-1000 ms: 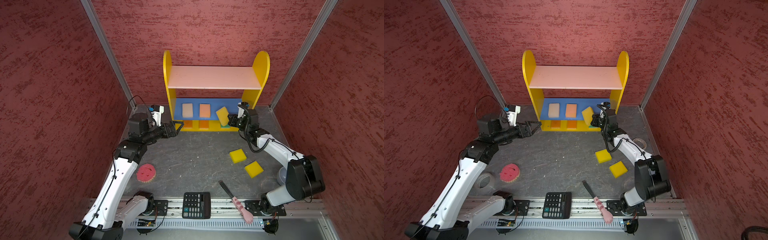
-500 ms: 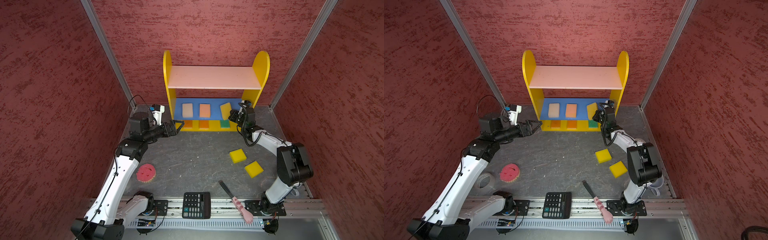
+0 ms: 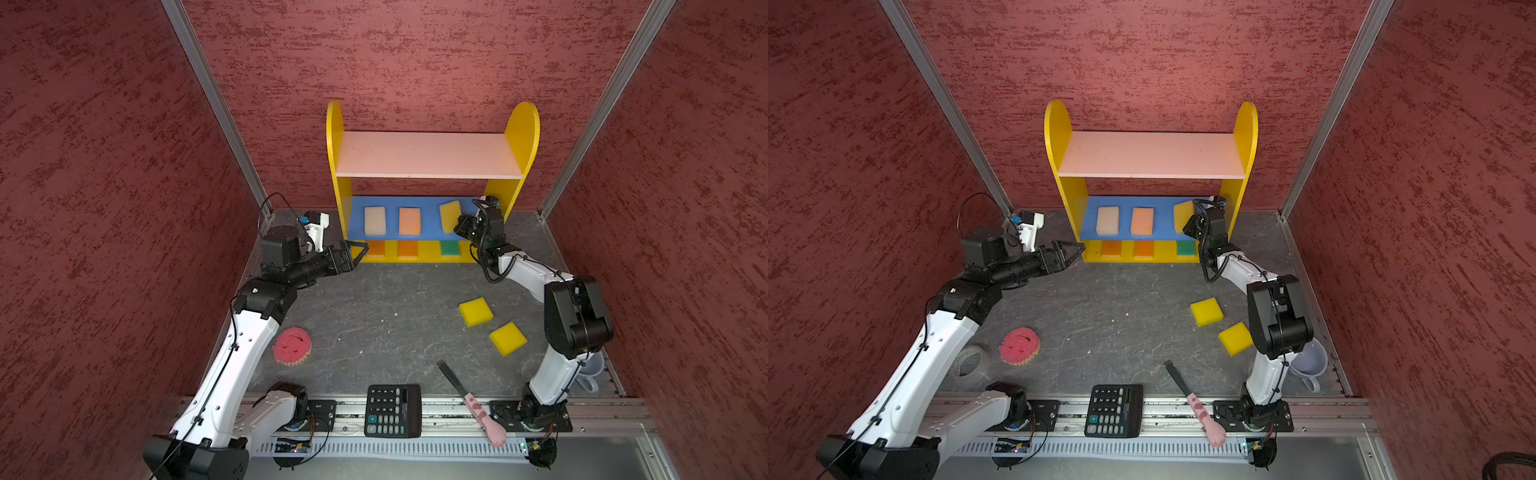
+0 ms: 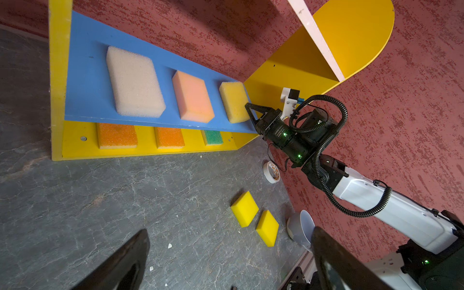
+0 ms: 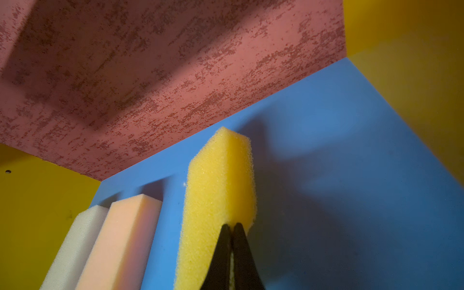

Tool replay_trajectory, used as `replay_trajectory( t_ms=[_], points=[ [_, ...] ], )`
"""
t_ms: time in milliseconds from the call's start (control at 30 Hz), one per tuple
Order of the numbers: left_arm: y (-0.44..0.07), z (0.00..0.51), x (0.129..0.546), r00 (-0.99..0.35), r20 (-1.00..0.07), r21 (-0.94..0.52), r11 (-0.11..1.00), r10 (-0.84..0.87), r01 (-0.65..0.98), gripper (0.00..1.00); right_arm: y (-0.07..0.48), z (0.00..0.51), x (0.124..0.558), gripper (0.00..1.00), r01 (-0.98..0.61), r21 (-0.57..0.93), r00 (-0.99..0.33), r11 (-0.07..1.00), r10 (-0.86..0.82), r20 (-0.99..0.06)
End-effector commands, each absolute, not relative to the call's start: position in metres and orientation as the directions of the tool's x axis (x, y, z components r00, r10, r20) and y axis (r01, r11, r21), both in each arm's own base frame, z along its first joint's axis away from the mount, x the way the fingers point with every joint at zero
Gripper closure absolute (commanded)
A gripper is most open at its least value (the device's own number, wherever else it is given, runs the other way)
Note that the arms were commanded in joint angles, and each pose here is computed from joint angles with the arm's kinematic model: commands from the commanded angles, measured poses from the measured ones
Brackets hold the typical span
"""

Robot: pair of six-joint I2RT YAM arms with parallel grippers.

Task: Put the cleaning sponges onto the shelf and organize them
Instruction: 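Set the porous yellow sponge upright on the blue shelf beside the peach sponge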

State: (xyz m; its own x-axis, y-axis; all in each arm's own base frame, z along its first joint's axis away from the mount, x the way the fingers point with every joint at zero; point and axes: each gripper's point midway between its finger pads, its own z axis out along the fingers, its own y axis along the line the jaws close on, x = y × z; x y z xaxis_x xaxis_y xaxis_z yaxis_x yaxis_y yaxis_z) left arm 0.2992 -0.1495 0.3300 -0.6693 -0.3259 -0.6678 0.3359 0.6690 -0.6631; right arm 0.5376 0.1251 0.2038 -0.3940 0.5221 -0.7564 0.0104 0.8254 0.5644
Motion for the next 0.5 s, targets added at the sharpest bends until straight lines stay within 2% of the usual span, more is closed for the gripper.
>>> replay_trajectory(
  t_ms=[0, 467],
  points=[
    [-0.149, 0.337, 0.304, -0.651, -0.677, -0.666, 0.661, -0.342, 0.345, 0.00, 0.120, 0.204, 0.544, 1.00, 0.046, 0.558, -0.394, 0.829, 0.528, -0.752],
    [-0.146, 0.332, 0.305, -0.649, -0.668, -0.673, 0.668, -0.363, 0.319, 0.00, 0.120, 0.176, 0.548, 1.00, 0.095, 0.569, -0.451, 0.817, 0.545, -0.707]
  ],
)
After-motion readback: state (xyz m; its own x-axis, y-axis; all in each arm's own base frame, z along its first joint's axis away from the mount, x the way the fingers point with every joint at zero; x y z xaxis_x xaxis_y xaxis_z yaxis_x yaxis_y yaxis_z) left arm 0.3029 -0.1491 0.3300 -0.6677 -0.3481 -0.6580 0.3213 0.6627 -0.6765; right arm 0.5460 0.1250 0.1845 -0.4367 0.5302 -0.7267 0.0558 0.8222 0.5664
